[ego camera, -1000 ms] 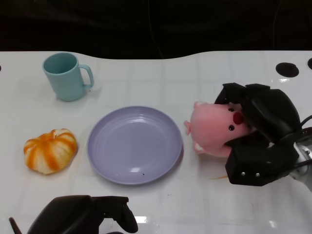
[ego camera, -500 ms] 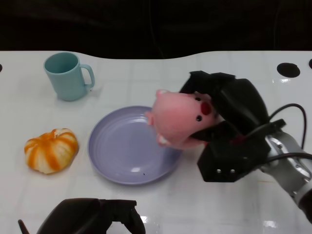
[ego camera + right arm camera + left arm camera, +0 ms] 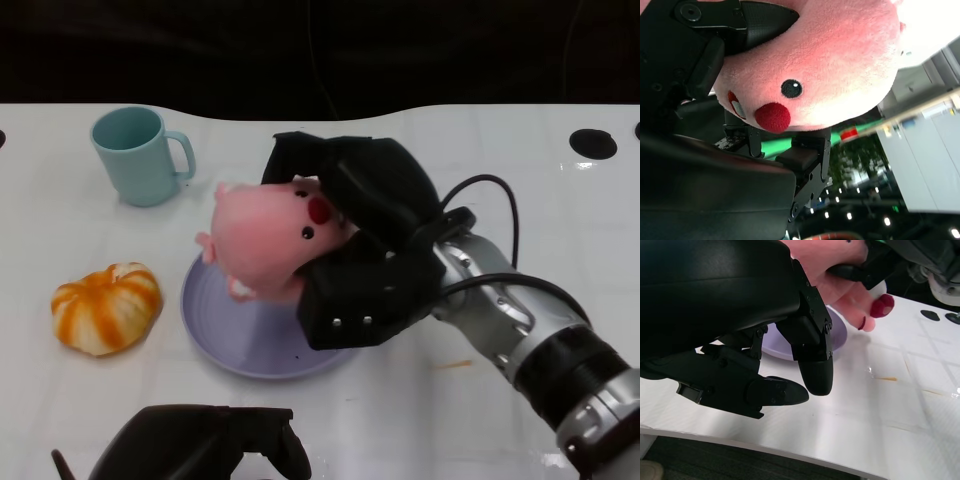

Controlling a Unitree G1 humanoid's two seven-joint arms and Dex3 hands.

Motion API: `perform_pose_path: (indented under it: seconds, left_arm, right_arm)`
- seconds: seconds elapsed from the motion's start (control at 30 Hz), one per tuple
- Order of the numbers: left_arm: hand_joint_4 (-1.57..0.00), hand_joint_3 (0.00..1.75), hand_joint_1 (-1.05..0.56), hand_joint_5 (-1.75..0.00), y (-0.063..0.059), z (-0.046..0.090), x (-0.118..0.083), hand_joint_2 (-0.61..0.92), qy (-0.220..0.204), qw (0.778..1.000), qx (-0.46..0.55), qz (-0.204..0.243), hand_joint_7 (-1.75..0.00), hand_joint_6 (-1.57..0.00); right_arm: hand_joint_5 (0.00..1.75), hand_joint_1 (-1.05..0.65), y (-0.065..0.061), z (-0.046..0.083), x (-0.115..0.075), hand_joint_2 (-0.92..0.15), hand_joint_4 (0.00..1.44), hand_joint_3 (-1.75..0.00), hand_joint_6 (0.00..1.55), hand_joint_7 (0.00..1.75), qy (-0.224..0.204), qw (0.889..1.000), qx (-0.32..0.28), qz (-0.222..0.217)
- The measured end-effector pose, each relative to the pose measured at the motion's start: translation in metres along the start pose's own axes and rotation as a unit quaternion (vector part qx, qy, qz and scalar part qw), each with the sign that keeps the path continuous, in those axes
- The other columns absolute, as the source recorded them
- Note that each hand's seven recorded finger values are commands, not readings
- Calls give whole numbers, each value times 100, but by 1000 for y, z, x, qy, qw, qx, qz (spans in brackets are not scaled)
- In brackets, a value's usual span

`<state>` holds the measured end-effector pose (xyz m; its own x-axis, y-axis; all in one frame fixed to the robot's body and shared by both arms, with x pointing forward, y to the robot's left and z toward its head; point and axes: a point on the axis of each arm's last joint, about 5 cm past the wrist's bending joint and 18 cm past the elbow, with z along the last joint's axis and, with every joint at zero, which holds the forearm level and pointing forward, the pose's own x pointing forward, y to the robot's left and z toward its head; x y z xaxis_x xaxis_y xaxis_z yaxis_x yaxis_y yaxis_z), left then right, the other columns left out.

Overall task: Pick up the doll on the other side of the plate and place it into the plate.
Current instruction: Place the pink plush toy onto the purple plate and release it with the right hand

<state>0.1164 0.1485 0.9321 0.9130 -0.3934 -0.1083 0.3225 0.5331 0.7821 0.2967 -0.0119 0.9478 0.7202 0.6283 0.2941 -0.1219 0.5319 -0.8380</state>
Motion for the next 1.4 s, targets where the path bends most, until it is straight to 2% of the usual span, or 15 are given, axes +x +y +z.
perform_pose_path:
  seconds: [0.17,0.2,0.23,0.3,0.33,0.37,0.4,0.43,0.47,0.53,0.6,0.73,1.03,1.2,1.4]
  left_arm:
    - [-68,30,-26,-156,0,0,0,92,0,1000,0,1,-86,-77]
    - [-68,30,-26,-156,0,0,0,92,0,1000,1,1,-86,-77]
    - [-69,30,-26,-156,0,0,0,92,1,1000,2,1,-86,-77]
    - [-69,30,-26,-155,0,0,0,92,1,1000,4,1,-86,-76]
    - [-68,30,-27,-155,0,0,0,92,1,1000,4,1,-86,-76]
    - [-68,31,-27,-154,0,0,0,92,1,1000,4,1,-86,-76]
    - [-68,31,-27,-153,0,0,0,92,1,1000,4,1,-86,-76]
    - [-69,31,-27,-152,0,0,0,92,1,1000,4,1,-86,-76]
    - [-69,31,-27,-152,0,0,0,92,1,1000,4,1,-86,-76]
    - [-69,31,-27,-151,0,0,0,92,1,1000,4,1,-86,-76]
    - [-69,31,-27,-151,0,0,0,92,0,1000,5,2,-86,-76]
    - [-71,30,-26,-149,0,0,0,92,-3,1000,6,5,-85,-77]
    - [-71,31,-27,-149,1,0,0,92,-3,1000,7,6,-84,-77]
    - [-70,30,-27,-148,2,-1,1,92,-4,1000,7,8,-84,-77]
    - [-71,30,-26,-147,3,-1,1,92,-4,1000,7,10,-83,-78]
  right_arm:
    - [175,-21,6,6,5,-33,96,-124,69,175,2,1000,9,20]
    - [175,-21,6,7,6,-34,96,-119,69,168,4,1000,7,26]
    - [175,-21,7,8,7,-38,95,-109,79,134,7,999,5,32]
    - [174,-20,6,10,9,-46,88,-94,93,85,9,999,7,47]
    - [169,-22,6,10,10,-54,83,-76,97,56,9,998,11,53]
    - [162,-22,7,11,10,-60,80,-65,98,40,9,998,14,59]
    - [151,-25,7,11,10,-65,74,-52,95,26,9,998,17,66]
    - [115,-32,6,11,10,-75,57,-35,83,12,10,997,18,75]
    - [86,-37,6,11,10,-82,51,-24,75,6,11,996,16,88]
    - [51,-49,4,10,10,-90,40,-14,58,1,14,993,9,113]
    - [40,-59,3,11,11,-92,31,-16,46,0,13,990,-5,141]
    - [32,-71,-6,12,13,-92,18,-17,32,0,21,984,-23,176]
    - [28,-90,-20,17,15,-92,0,-24,13,0,16,976,-51,211]
    - [30,-94,-29,18,13,-92,0,-28,12,0,5,978,-61,199]
    - [42,-87,-38,13,-3,-92,2,-29,18,3,-16,983,-43,179]
